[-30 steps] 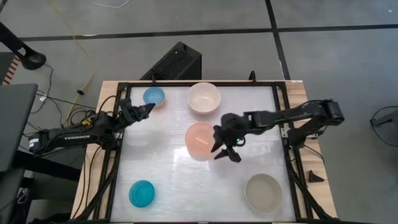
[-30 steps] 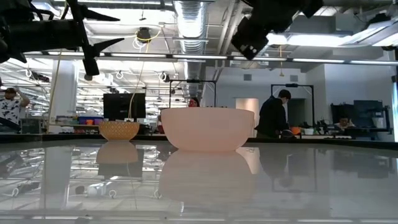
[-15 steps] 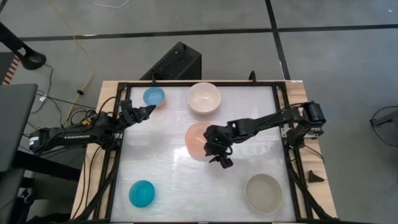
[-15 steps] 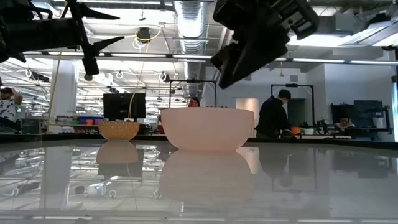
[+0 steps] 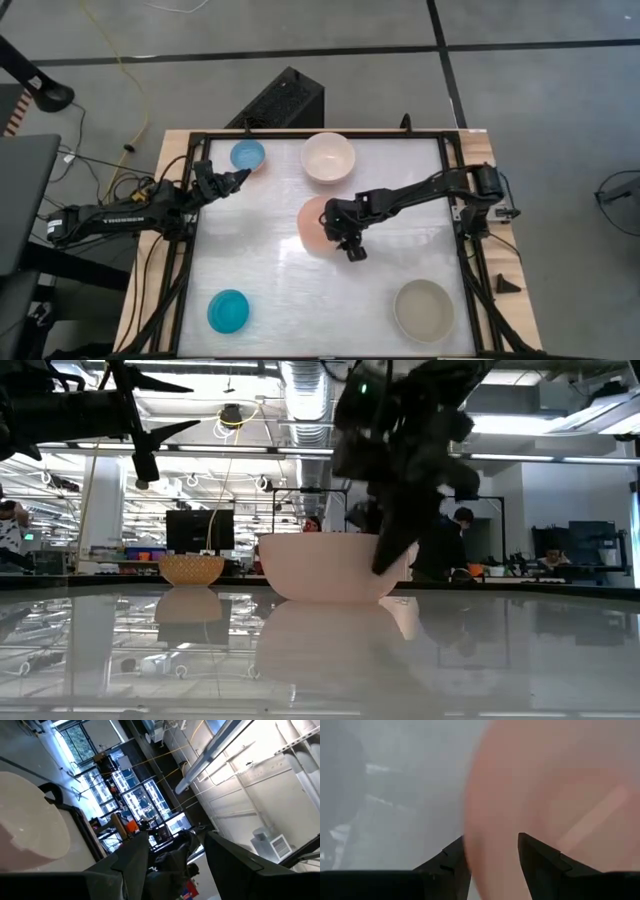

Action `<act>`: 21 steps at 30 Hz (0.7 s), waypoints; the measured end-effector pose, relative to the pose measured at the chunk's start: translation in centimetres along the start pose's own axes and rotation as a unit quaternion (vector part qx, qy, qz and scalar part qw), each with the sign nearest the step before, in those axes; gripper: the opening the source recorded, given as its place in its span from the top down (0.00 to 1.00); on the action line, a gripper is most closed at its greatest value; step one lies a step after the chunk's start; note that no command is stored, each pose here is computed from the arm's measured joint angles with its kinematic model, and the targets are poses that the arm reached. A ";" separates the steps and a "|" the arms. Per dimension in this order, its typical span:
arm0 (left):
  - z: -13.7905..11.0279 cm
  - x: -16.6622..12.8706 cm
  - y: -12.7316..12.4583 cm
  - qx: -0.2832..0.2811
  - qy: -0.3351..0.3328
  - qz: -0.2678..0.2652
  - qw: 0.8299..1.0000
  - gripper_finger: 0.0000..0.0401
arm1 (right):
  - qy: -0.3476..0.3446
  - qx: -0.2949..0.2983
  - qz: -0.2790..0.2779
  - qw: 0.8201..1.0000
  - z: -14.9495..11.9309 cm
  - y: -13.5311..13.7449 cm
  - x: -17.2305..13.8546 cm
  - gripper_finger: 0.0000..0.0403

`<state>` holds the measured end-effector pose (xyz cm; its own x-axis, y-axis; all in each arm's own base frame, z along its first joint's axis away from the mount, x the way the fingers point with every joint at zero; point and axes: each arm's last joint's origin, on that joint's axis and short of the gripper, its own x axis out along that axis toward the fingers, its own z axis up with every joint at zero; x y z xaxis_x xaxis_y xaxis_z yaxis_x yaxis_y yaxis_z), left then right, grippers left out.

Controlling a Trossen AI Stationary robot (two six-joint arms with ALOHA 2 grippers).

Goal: Nest bowls inside each other
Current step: Stack the pale orange bowl into the white bowl

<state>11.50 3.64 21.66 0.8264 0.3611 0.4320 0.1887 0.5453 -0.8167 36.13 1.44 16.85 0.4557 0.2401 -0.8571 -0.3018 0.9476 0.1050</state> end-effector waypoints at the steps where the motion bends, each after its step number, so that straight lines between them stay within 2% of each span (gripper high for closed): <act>1: 0.0 0.0 0.0 0.000 0.000 0.000 1.000 0.54 | 0.009 0.010 0.001 1.000 -0.2 -0.2 0.4 0.55; 3: 0.0 0.0 -0.1 -0.001 -0.001 -0.003 1.000 0.54 | 0.013 0.031 -0.005 0.999 -0.4 -0.5 0.7 0.59; 6: 0.0 0.0 -0.1 -0.003 -0.001 -0.003 1.000 0.54 | -0.007 0.060 -0.002 0.998 -0.1 -1.0 0.2 0.71; 10: 0.0 0.0 0.0 -0.001 0.000 -0.001 1.000 0.54 | -0.114 0.074 0.026 0.990 1.7 -1.9 -3.1 0.91; 11: 0.0 0.0 0.0 -0.001 -0.001 0.000 1.000 0.54 | -0.145 0.078 0.042 0.985 2.1 -2.1 -4.2 0.92; 13: 0.0 0.0 0.0 -0.001 -0.002 0.001 1.000 0.54 | -0.208 0.081 0.064 0.973 2.9 -2.7 -6.1 0.92; 16: 0.0 0.0 0.0 0.001 -0.003 0.002 1.000 0.54 | -0.318 0.076 0.082 0.942 4.3 -3.4 -9.7 0.92; 18: 0.0 0.0 0.0 0.007 -0.006 0.004 1.000 0.54 | -0.387 0.072 0.069 0.917 4.9 -4.2 -12.4 0.91; 21: 0.1 0.0 0.1 0.009 -0.011 0.008 1.000 0.54 | -0.426 0.091 0.029 0.900 4.5 -6.1 -14.3 0.91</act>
<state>11.48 3.72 21.62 0.8177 0.3855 0.4275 0.1659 0.5534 -0.8163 35.28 -6.86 30.75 0.9434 0.2910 -0.1590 -0.2387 0.9287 0.2836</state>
